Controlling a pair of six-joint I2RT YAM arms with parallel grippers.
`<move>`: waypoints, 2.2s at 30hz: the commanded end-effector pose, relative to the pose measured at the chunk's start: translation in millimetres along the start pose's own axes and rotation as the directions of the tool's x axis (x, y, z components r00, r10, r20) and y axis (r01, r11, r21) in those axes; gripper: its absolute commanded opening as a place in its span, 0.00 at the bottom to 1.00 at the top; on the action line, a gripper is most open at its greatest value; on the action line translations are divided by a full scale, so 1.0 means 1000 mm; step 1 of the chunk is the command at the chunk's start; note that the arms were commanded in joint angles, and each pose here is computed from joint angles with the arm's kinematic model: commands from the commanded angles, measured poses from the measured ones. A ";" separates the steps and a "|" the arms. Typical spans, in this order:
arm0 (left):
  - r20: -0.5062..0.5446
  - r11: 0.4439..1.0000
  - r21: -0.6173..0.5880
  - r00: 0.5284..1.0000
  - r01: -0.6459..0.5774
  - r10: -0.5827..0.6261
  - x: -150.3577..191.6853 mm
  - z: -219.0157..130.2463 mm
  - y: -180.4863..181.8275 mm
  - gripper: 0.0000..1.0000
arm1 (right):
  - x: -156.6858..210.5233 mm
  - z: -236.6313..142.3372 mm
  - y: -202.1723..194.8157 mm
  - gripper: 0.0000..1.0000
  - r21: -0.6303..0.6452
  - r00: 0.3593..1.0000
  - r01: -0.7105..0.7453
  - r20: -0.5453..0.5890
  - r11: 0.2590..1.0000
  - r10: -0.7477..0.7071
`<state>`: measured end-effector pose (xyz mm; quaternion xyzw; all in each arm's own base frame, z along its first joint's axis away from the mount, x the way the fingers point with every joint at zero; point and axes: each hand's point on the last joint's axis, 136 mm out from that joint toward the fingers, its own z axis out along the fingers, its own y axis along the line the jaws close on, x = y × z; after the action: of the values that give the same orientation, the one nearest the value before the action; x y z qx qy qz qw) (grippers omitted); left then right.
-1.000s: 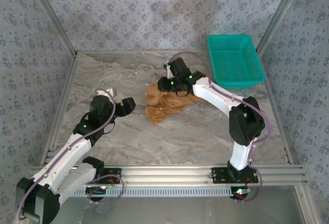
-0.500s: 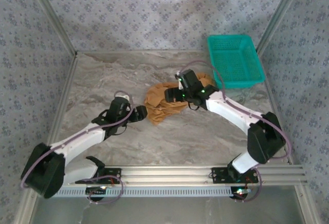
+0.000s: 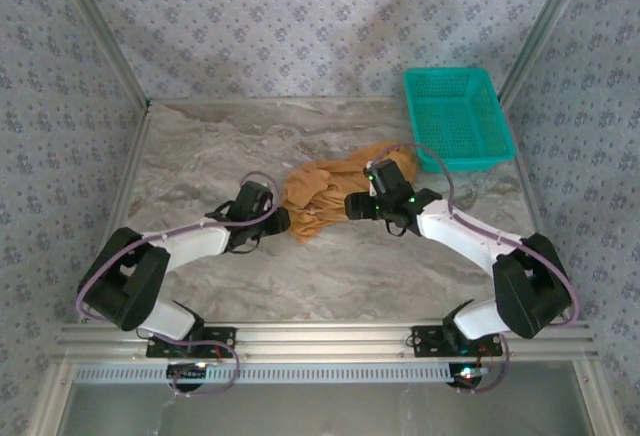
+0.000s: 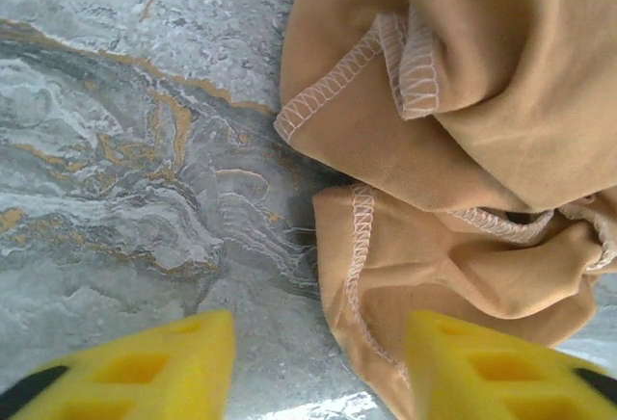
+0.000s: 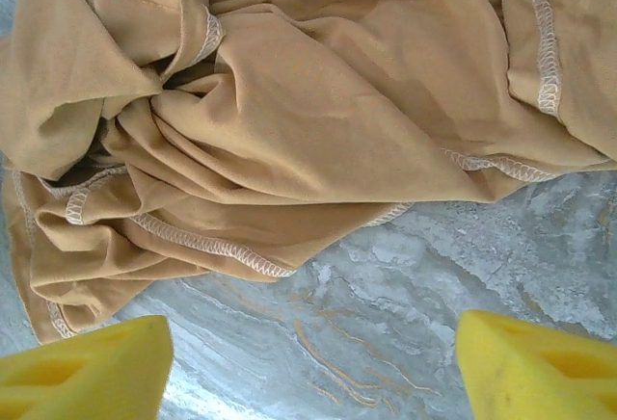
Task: Fold the inside-out t-shirt
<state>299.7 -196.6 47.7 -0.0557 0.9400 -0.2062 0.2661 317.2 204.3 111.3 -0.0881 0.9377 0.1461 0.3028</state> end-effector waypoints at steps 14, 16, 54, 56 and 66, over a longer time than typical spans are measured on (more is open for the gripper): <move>0.039 0.999 -0.049 0.999 0.016 -0.014 -0.021 -0.018 -0.005 0.00 | 0.024 0.037 -0.012 0.65 0.017 0.994 -0.067 -0.086 0.998 0.068; 0.057 0.998 -0.055 0.998 0.015 -0.012 -0.025 -0.026 -0.005 0.00 | 0.027 0.045 -0.010 0.65 0.013 0.992 -0.076 -0.099 0.997 0.077; 0.040 0.968 0.203 0.986 0.148 -0.159 -0.016 -0.027 -0.024 0.65 | -0.007 0.027 0.030 0.00 -0.073 0.993 -0.078 -0.095 0.994 0.071; 0.008 0.967 0.212 0.989 0.140 -0.145 -0.013 -0.014 -0.036 0.65 | -0.006 0.028 0.028 0.00 -0.072 0.992 -0.078 -0.101 0.994 0.071; -0.127 0.965 0.209 0.983 0.157 -0.133 0.011 0.048 -0.064 0.05 | 0.004 0.021 -0.024 0.13 0.101 0.970 -0.198 -0.124 0.975 0.210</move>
<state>310.6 -257.4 29.3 -0.0871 0.9270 -0.3004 0.2069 338.0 224.5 90.6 -0.0403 0.9542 0.1721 0.2415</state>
